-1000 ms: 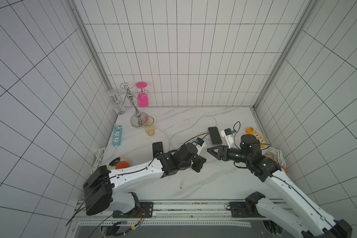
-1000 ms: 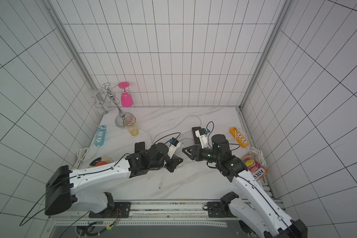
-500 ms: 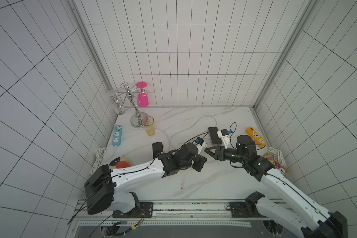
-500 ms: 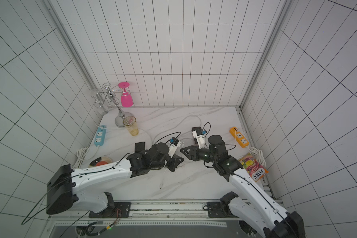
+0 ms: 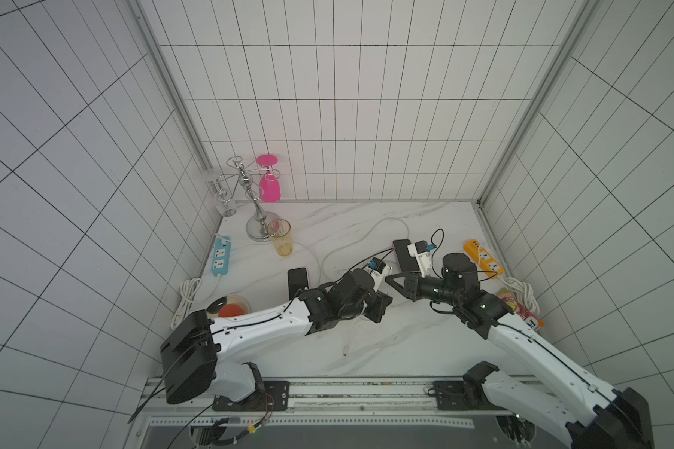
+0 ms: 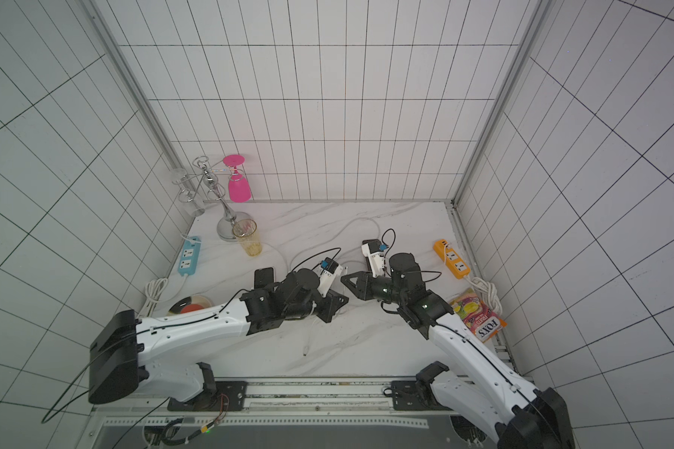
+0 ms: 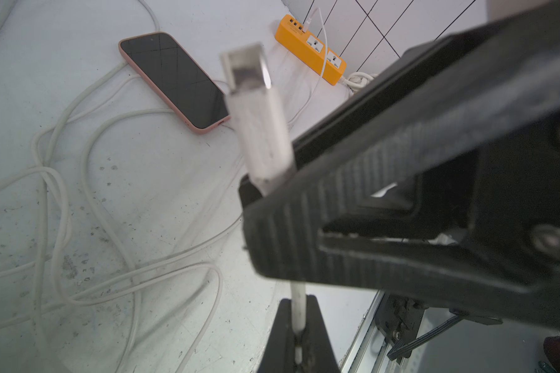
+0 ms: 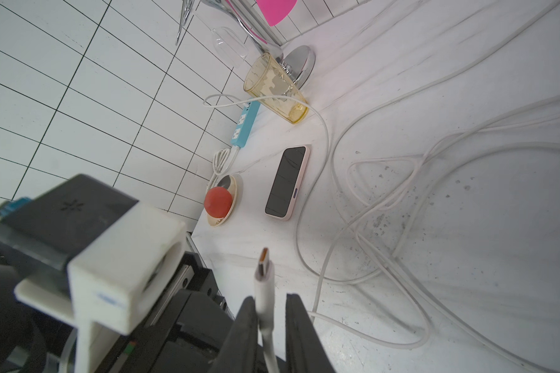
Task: Plug the charging cable into the phone
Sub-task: Pick up the charging cable from the center of the board, then pick up the phone at the center of the board.
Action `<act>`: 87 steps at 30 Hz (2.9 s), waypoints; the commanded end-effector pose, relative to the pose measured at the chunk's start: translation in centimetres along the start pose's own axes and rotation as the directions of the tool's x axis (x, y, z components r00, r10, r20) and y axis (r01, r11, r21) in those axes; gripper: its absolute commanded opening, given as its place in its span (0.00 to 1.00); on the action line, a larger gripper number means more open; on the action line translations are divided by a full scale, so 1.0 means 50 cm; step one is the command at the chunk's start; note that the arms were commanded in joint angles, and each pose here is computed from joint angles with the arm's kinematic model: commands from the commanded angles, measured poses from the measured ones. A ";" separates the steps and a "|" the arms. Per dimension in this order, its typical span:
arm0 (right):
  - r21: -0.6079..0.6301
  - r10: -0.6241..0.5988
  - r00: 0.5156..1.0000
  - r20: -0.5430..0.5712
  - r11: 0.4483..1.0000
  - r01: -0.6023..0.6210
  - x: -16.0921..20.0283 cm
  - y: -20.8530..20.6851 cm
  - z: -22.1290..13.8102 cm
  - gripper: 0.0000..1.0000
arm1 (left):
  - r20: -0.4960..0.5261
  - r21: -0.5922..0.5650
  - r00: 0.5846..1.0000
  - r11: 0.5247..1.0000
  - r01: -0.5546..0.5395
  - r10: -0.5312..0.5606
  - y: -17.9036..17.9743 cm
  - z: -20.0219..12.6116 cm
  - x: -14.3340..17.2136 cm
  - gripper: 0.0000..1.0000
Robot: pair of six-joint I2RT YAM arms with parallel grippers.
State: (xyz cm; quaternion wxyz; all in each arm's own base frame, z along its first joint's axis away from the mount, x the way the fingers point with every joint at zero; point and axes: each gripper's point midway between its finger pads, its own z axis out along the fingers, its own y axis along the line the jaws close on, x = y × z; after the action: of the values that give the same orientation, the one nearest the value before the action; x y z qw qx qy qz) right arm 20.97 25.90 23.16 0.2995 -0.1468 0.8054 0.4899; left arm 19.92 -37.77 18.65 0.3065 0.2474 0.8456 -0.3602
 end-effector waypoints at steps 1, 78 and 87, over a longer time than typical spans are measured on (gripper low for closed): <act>-0.010 -0.025 0.999 0.026 1.000 0.025 -0.012 0.010 0.002 0.17 | 0.032 0.026 0.999 1.000 -0.002 0.001 -0.014 0.002 -0.022 0.00; 0.118 -0.104 0.995 -0.002 0.988 0.104 0.040 -0.037 -0.076 0.00 | -0.117 -0.838 0.704 0.450 0.309 -0.700 0.674 -0.161 0.152 0.98; 0.115 -0.104 0.995 -0.002 0.988 0.104 0.041 -0.035 -0.078 0.00 | -0.152 -0.818 0.679 0.477 0.321 -0.718 0.695 -0.132 0.171 0.95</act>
State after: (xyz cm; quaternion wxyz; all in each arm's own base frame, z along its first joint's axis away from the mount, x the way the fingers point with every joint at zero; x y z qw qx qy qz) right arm 19.11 21.75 21.50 0.3305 -0.1688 0.8281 0.4202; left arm 33.82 -9.77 1.78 0.0390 -0.1059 0.9936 0.0057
